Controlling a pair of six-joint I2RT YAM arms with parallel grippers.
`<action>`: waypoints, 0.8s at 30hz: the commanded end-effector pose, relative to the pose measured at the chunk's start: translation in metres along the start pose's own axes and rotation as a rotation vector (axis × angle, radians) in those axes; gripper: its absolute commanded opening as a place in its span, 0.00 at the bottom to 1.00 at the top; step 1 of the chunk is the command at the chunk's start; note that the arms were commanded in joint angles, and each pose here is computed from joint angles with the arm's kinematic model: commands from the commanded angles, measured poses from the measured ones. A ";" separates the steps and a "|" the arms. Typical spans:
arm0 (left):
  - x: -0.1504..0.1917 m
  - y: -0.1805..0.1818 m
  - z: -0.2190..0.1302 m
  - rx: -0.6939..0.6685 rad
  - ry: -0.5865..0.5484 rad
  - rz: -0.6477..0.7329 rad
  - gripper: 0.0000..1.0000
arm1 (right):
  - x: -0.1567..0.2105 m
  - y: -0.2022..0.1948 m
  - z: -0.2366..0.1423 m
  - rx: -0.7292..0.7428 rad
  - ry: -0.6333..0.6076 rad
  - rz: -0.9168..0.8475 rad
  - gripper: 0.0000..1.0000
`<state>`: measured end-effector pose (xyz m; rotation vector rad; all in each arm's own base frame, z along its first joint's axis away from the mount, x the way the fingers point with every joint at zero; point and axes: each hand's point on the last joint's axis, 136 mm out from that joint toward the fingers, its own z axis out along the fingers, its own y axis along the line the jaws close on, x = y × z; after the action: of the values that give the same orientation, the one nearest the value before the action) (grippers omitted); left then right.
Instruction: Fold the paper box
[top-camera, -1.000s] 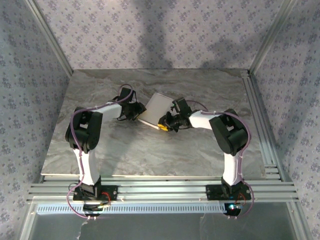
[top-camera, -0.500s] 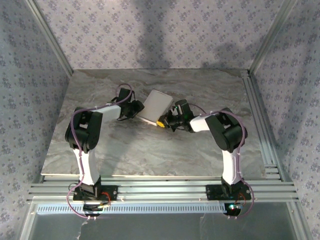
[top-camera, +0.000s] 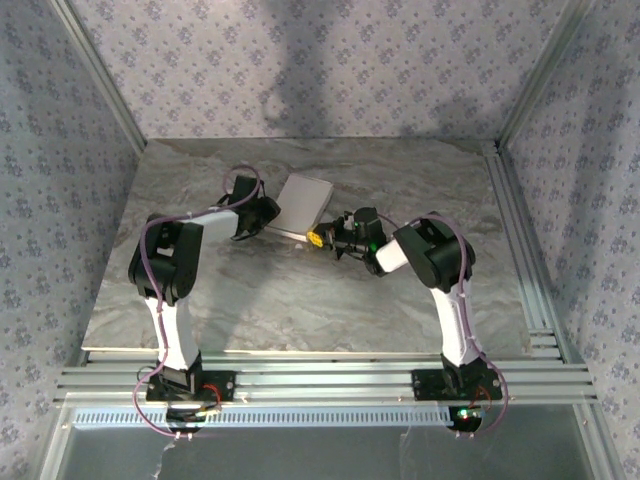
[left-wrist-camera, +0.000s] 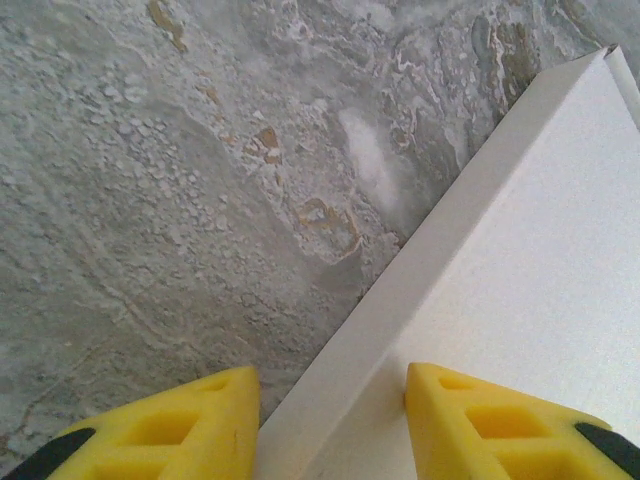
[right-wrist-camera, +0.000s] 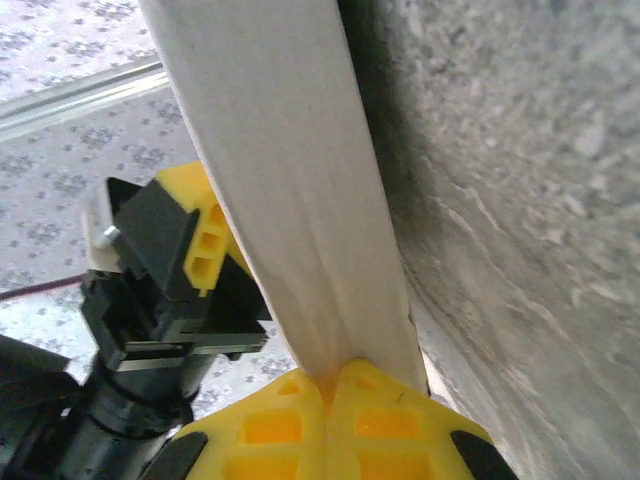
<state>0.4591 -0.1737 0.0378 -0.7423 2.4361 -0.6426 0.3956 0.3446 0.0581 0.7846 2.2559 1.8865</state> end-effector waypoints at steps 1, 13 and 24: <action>0.113 0.036 0.004 -0.098 0.386 -0.013 0.42 | 0.018 0.026 0.013 -0.079 0.060 0.013 0.00; 0.101 0.045 0.000 -0.131 0.372 0.004 0.42 | 0.002 -0.007 -0.051 0.446 -0.024 -0.281 0.37; 0.100 0.041 -0.002 -0.121 0.370 0.001 0.43 | -0.051 0.036 -0.069 0.485 -0.063 -0.373 0.43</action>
<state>0.4248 -0.2170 0.0332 -0.6447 2.5921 -0.8451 0.4183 0.2762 0.1007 0.4433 2.5763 1.2308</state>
